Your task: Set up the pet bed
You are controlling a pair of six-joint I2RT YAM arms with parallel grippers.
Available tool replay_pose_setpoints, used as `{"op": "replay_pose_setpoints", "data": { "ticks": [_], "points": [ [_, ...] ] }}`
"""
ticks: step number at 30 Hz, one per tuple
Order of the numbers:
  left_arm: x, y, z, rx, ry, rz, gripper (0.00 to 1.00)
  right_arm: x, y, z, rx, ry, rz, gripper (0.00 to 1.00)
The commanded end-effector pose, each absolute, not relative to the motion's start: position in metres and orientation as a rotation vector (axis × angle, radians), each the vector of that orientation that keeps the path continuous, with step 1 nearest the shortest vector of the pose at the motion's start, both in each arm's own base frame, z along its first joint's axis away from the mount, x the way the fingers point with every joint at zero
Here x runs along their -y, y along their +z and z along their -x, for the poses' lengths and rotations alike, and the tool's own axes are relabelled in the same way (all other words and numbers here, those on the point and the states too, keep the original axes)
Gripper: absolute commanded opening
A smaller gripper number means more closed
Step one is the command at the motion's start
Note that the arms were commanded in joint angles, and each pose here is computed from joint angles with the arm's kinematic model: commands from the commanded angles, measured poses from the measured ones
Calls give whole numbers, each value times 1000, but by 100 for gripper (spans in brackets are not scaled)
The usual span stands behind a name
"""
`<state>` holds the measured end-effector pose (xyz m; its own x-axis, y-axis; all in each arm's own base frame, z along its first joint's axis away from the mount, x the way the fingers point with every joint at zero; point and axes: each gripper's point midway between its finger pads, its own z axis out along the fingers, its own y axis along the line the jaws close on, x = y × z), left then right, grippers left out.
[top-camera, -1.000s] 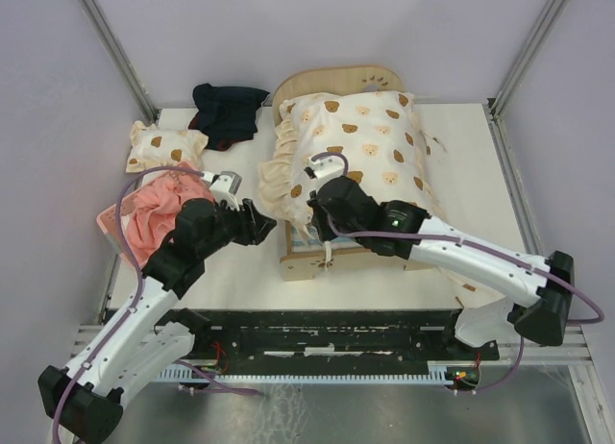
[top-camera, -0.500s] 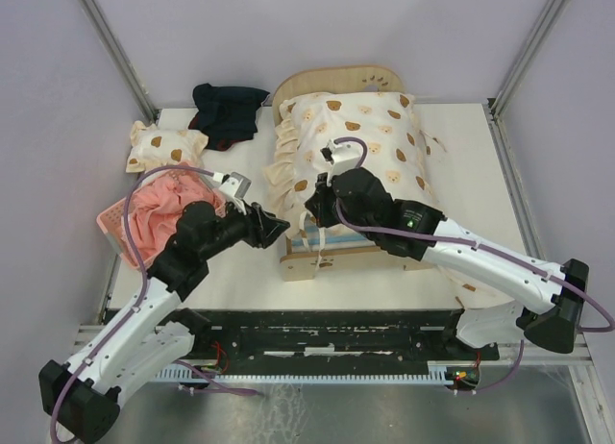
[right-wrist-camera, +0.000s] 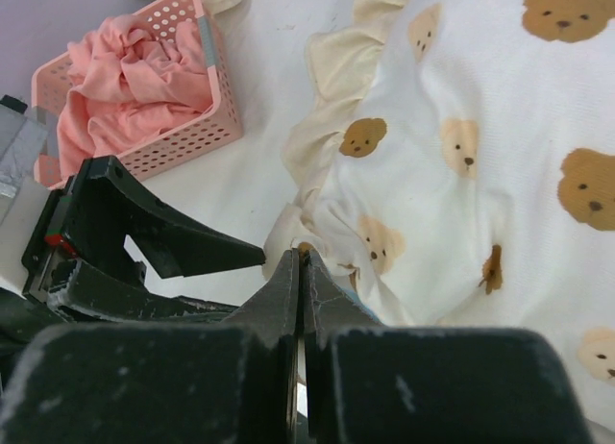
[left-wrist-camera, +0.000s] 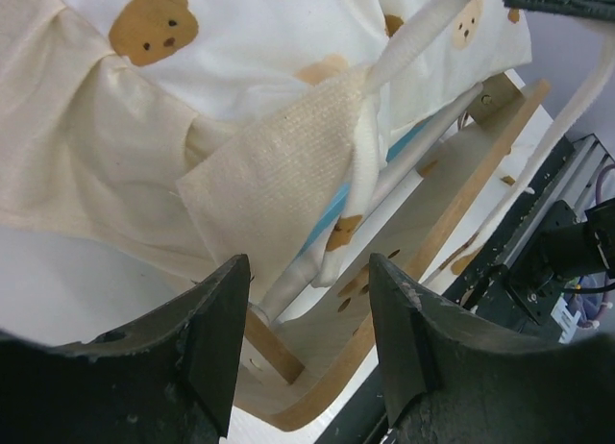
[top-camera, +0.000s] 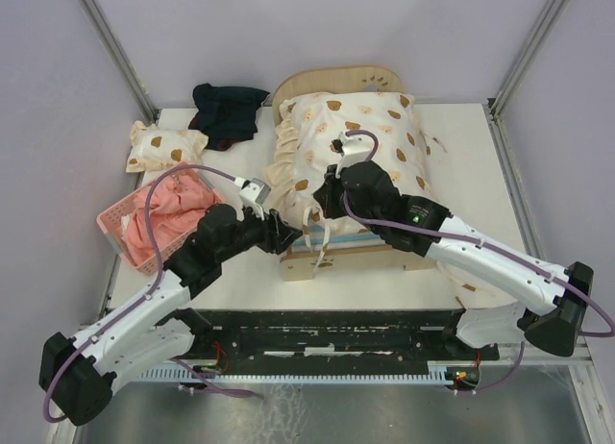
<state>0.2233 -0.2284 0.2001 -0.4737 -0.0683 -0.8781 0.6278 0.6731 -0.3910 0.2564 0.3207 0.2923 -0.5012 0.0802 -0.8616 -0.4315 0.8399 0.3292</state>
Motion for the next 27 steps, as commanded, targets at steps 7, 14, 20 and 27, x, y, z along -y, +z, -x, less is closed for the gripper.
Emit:
{"op": "replay_pose_setpoints", "data": {
  "ticks": [7,14,20,27],
  "points": [
    [254,206,-240,-1831,-842,-389,59,-307,327,-258,-1906,704,197,2],
    [272,206,-238,-1803,-869,-423,51,-299,321,-256,-1912,694,187,2],
    [279,213,-234,-1779,-898,-437,39,-295,320,-253,-1911,699,179,2],
    [260,210,-237,-1845,-753,-455,8,-291,317,-253,-1918,678,190,2]
  ]
}}
